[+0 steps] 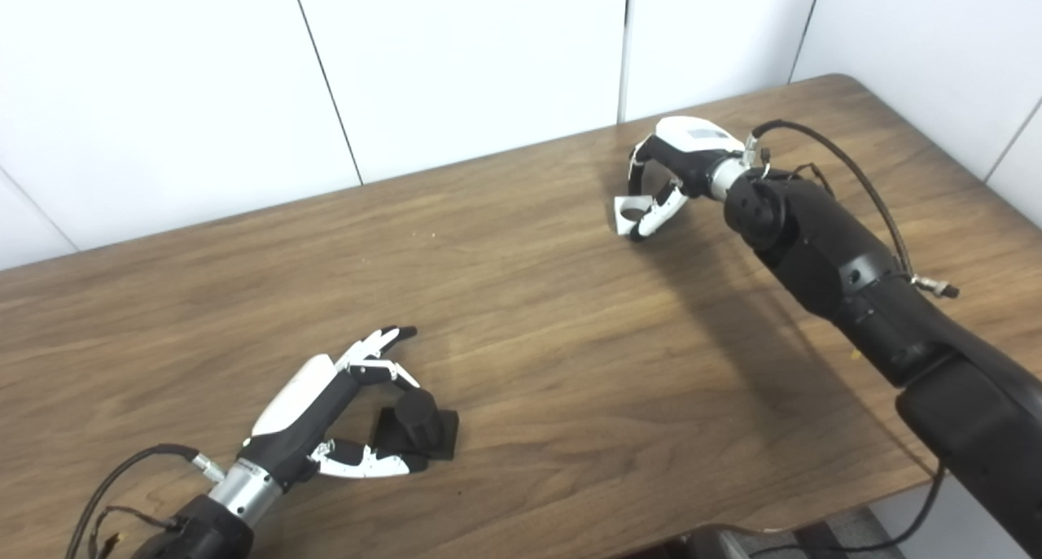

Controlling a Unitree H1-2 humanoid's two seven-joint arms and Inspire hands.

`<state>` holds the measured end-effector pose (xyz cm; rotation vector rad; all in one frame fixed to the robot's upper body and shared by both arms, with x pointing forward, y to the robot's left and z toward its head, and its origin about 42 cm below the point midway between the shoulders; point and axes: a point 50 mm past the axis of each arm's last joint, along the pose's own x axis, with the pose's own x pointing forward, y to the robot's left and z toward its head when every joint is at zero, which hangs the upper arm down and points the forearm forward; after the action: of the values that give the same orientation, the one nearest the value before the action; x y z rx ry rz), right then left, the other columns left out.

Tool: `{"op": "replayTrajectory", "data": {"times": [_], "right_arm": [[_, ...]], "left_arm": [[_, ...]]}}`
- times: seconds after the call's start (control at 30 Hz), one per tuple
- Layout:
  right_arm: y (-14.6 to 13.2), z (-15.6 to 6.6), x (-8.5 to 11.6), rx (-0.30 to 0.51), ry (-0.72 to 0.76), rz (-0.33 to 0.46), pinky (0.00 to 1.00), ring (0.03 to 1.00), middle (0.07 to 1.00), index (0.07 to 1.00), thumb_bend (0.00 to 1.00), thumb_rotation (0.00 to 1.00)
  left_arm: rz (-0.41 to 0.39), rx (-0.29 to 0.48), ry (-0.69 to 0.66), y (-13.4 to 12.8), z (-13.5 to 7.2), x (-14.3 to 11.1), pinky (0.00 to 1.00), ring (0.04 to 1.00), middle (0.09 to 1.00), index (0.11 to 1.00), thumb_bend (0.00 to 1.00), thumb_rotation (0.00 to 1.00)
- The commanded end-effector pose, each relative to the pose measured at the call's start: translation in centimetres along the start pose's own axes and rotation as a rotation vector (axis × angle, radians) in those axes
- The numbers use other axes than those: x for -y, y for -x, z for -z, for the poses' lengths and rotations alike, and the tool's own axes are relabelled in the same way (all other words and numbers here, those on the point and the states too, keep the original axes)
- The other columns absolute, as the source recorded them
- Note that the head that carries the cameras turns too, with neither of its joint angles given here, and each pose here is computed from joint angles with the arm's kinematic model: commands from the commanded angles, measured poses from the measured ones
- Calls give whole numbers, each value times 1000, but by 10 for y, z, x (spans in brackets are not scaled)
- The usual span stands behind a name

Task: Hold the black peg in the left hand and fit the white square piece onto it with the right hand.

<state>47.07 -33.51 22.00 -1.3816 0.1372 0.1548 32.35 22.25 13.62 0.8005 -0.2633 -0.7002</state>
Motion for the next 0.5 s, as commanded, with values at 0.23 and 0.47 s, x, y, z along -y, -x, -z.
{"op": "replayTrajectory", "data": {"times": [0.23, 0.47], "right_arm": [[1, 12, -2, -21, 49, 26, 876, 862, 811, 488, 509, 140], [3, 11, -1, -1, 41, 49, 866, 854, 804, 487, 512, 138]], "left_arm": [[47, -43, -43, 12, 7, 1, 1000, 1000, 971, 489, 522, 61], [45, -33, -45, 11, 8, 0, 1000, 1000, 970, 489, 522, 60]]}}
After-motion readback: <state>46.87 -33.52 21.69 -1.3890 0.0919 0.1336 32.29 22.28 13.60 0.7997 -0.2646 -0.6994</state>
